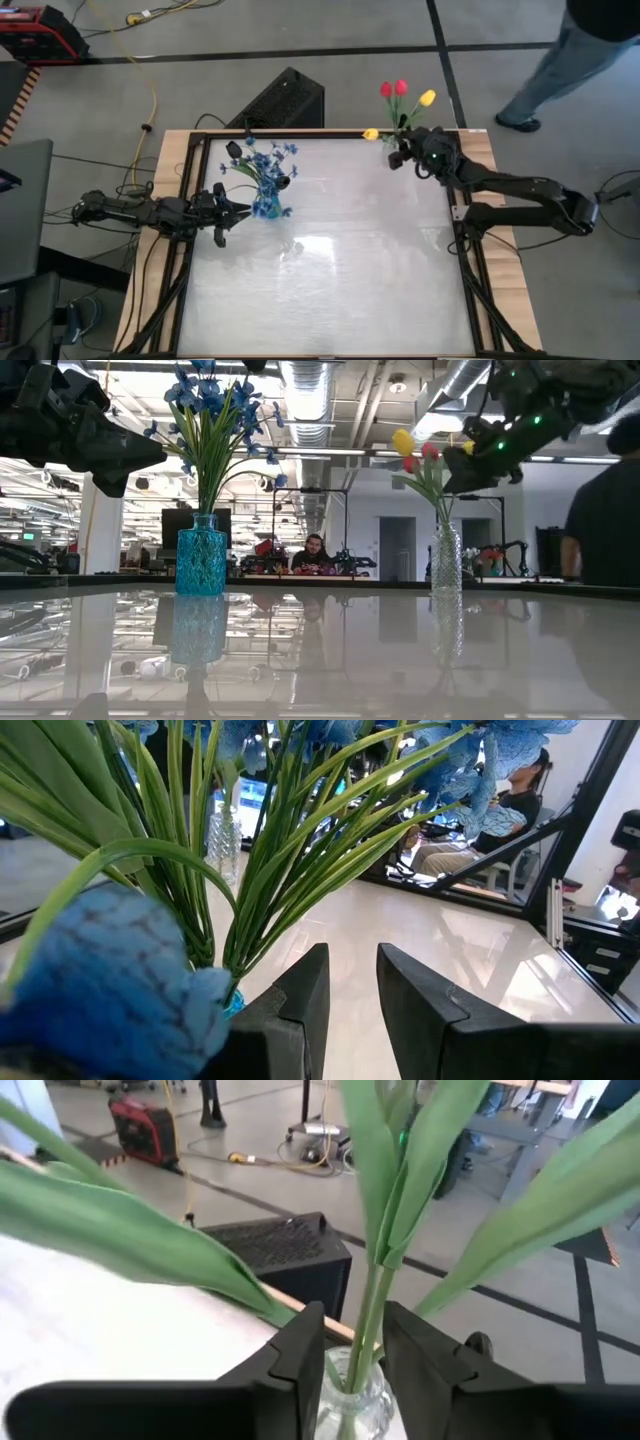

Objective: Sort flowers into vase by color
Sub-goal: Return to Home Position

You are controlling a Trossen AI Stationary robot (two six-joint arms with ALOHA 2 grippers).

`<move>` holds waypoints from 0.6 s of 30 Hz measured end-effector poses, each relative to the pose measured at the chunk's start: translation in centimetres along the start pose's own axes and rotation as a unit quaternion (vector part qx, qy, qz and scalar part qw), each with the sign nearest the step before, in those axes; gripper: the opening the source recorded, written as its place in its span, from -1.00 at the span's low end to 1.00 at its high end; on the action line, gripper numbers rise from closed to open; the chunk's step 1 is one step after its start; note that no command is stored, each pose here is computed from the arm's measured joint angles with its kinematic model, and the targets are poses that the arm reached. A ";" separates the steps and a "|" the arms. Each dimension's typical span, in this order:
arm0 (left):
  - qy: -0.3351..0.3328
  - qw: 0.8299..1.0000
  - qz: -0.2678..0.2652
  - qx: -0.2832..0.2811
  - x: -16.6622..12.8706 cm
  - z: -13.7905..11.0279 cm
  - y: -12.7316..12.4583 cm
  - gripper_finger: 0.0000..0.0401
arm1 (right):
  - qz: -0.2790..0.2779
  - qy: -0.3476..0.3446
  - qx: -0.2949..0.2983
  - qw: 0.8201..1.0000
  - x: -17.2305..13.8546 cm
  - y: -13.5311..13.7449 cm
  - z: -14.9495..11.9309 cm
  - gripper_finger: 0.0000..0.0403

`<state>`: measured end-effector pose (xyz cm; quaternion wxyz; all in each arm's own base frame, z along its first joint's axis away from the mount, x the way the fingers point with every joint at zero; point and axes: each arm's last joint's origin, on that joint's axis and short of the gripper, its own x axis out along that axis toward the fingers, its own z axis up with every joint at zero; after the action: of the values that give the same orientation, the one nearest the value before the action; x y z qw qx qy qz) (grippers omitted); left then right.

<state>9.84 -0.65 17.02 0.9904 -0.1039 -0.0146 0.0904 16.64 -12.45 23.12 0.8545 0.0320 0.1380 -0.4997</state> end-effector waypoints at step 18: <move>0.000 1.000 0.000 0.000 0.0 0.0 0.0 -0.63 | 0.289 0.118 0.027 0.950 -6.4 5.5 4.1 -0.27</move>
<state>9.84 -0.66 17.01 0.9904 -0.1038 -0.0145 0.0903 19.27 -5.09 28.27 0.9388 0.1521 0.2092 -0.2277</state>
